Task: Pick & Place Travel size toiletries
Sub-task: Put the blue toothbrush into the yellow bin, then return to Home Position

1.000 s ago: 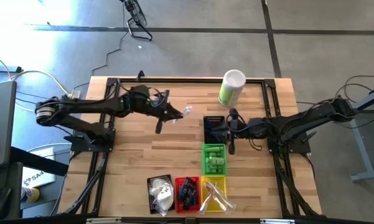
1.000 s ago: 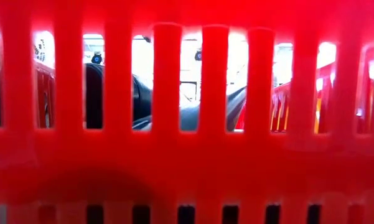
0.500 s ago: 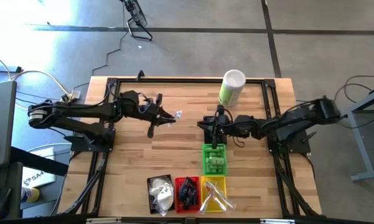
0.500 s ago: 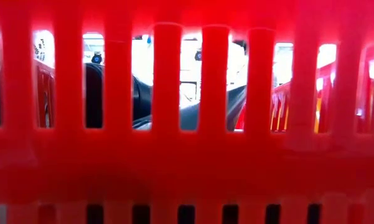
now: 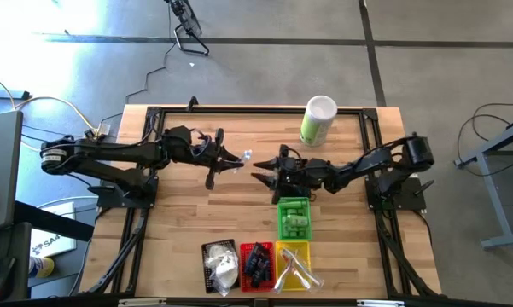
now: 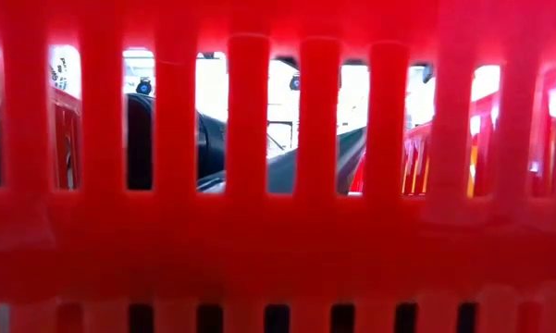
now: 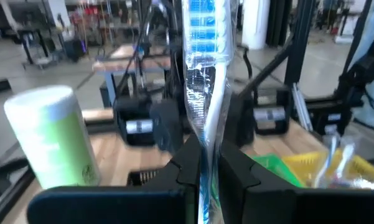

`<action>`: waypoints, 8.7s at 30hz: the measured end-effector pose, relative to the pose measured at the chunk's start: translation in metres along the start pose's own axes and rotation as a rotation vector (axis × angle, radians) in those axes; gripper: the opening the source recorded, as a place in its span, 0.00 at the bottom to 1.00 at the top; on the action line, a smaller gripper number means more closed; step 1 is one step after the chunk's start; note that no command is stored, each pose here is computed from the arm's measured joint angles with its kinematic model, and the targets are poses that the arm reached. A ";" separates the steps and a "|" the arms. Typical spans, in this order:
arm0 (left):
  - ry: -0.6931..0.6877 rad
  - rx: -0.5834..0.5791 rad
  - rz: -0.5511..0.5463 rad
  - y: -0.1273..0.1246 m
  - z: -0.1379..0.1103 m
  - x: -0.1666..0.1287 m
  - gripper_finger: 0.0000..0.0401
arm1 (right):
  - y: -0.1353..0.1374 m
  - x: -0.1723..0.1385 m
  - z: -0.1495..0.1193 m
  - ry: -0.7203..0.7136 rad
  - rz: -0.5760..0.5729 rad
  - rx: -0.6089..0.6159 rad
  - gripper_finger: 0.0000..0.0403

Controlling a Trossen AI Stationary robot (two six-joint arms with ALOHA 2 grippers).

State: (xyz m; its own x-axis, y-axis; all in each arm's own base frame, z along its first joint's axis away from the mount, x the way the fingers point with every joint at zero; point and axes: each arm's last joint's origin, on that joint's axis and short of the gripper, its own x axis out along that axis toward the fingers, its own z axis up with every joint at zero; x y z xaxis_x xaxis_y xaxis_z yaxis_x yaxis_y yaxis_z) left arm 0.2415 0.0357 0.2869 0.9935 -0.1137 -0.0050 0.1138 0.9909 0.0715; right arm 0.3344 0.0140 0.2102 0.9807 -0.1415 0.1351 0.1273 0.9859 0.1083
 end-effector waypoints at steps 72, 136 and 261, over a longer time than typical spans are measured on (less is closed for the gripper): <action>-0.088 -0.078 -0.014 0.004 -0.015 0.028 0.38 | 0.025 0.002 0.011 0.126 -0.193 -0.225 0.04; 0.004 0.029 0.097 0.001 -0.001 0.003 0.38 | 0.177 -0.134 -0.024 0.955 -0.064 1.004 0.06; 0.166 0.164 0.270 -0.046 0.023 -0.185 0.38 | -0.026 -0.098 0.101 0.635 0.048 -0.018 0.01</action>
State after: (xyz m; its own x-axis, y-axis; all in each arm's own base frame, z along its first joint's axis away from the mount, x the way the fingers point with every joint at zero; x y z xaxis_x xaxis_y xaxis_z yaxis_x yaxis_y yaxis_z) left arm 0.0525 0.0093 0.3071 0.9762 0.1775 -0.1246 -0.1419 0.9573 0.2518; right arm 0.2204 -0.0063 0.2934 0.8815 -0.0220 -0.4716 0.0777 0.9921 0.0990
